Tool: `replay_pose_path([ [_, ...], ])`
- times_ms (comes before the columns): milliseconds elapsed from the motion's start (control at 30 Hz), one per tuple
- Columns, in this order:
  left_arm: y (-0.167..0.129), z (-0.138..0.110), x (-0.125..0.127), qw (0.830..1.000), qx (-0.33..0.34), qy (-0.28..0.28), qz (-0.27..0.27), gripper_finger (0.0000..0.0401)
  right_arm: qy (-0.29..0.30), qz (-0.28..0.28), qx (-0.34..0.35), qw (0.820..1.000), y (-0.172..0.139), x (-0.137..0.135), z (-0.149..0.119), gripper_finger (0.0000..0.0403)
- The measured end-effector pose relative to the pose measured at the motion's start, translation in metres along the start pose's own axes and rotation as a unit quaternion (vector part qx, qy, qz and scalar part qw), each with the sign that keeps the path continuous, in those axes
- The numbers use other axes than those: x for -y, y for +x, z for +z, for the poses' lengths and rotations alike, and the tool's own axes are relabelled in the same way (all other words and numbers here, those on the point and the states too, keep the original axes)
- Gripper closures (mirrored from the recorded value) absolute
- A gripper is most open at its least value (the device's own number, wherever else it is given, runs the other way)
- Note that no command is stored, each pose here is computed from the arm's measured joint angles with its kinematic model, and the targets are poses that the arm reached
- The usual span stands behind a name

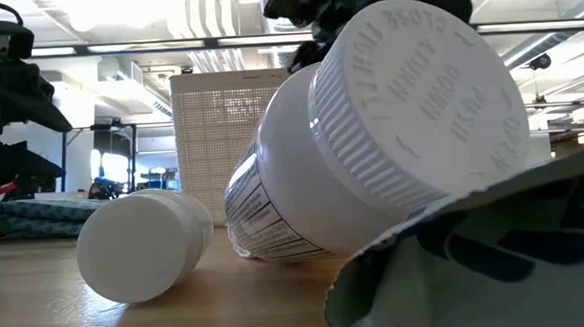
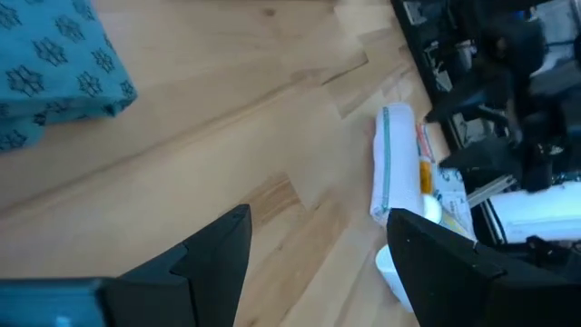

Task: Pick & place medical supplies in basket/bin
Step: Put the white bandage into the white bin

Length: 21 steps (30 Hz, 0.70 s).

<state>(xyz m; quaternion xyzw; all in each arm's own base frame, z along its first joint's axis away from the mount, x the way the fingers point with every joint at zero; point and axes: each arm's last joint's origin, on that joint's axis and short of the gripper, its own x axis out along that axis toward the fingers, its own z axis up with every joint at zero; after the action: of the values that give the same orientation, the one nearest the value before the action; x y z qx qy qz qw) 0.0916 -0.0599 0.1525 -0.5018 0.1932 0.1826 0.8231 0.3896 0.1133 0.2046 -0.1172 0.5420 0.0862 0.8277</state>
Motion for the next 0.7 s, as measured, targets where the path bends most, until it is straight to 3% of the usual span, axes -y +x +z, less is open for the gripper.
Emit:
replay_pose_path([
  [400,-0.006,0.009,-0.006,0.998,0.056,0.001,0.001,0.0164,0.031,0.007,-0.018,0.999,0.030,-0.004,-0.028,0.0105],
  [700,-0.009,0.013,-0.009,0.997,0.074,0.003,0.002,0.0164,0.087,0.011,-0.011,0.996,0.048,-0.006,-0.047,0.0108],
])
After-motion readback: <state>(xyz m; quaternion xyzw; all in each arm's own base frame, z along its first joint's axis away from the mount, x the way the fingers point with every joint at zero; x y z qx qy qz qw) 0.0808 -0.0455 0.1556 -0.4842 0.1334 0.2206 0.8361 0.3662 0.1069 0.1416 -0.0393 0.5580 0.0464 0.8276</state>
